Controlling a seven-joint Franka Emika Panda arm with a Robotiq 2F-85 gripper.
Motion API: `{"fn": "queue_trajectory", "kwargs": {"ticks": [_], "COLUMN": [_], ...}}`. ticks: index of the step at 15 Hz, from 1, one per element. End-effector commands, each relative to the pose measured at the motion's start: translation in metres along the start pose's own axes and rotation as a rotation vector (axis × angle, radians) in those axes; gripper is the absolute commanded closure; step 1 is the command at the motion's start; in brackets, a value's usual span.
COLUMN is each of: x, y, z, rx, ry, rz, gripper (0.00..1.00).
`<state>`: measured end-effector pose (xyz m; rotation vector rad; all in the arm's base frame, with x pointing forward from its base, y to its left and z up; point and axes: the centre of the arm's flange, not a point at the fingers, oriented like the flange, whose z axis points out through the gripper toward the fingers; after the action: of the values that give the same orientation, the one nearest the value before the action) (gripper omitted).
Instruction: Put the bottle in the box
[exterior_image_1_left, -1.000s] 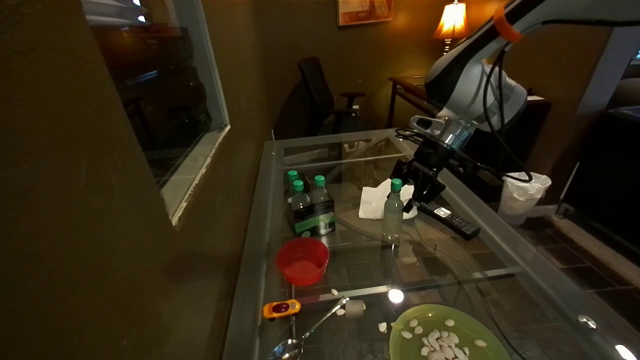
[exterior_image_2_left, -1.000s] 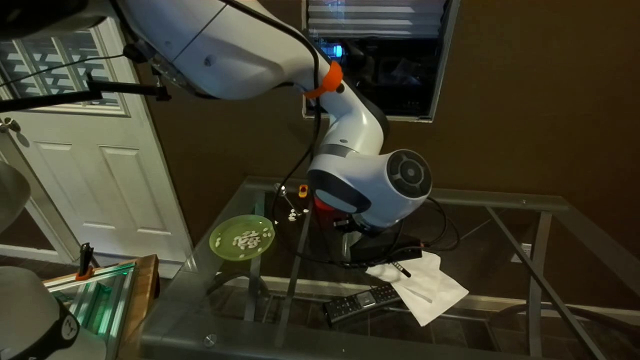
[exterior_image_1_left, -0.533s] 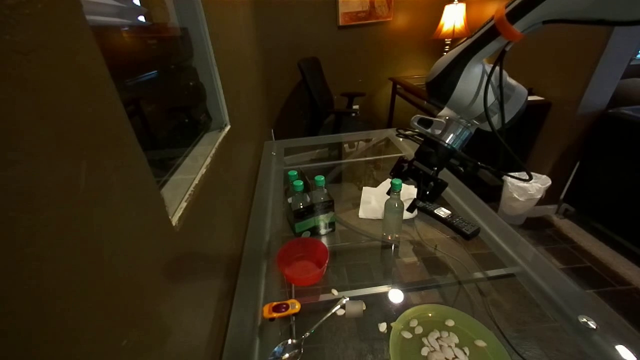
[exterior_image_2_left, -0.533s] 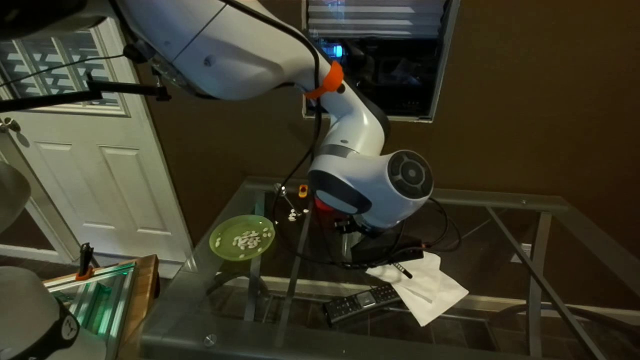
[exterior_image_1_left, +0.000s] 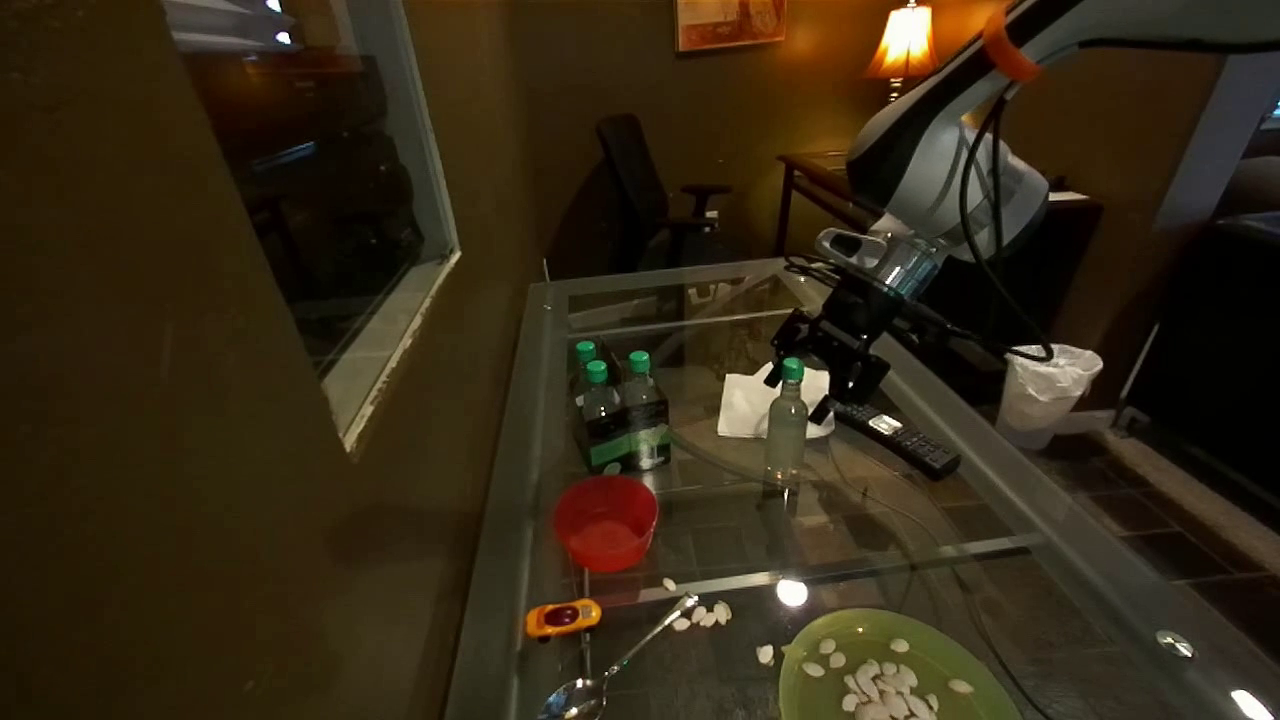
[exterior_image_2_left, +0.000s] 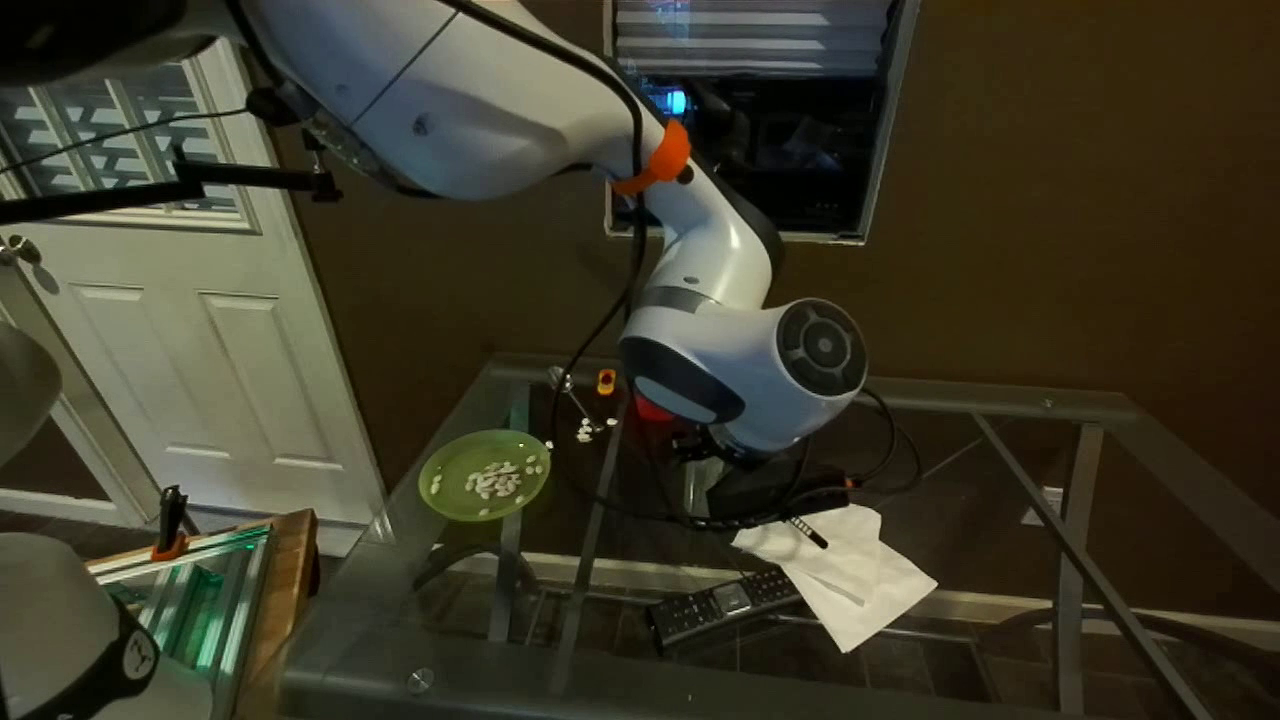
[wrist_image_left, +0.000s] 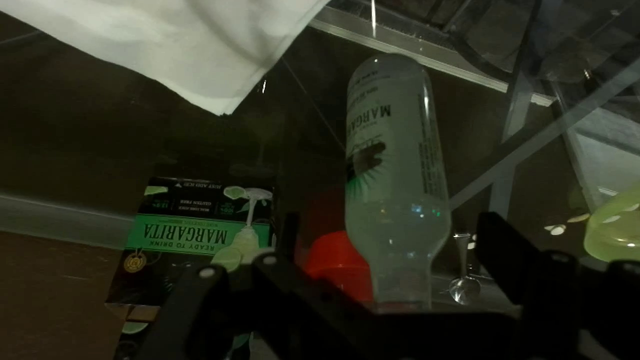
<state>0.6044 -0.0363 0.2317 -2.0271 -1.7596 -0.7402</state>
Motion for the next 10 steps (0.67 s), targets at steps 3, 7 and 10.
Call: {"fn": "queue_trajectory", "kwargs": {"ticks": [3, 7, 10], "x": [-0.008, -0.006, 0.019], "y": [0.009, 0.009, 0.008], "z": [0.013, 0.014, 0.001], "rx": [0.007, 0.008, -0.007], "ry": [0.057, 0.039, 0.025], "rz": [-0.019, -0.011, 0.032], "gripper": [0.24, 0.63, 0.73]}}
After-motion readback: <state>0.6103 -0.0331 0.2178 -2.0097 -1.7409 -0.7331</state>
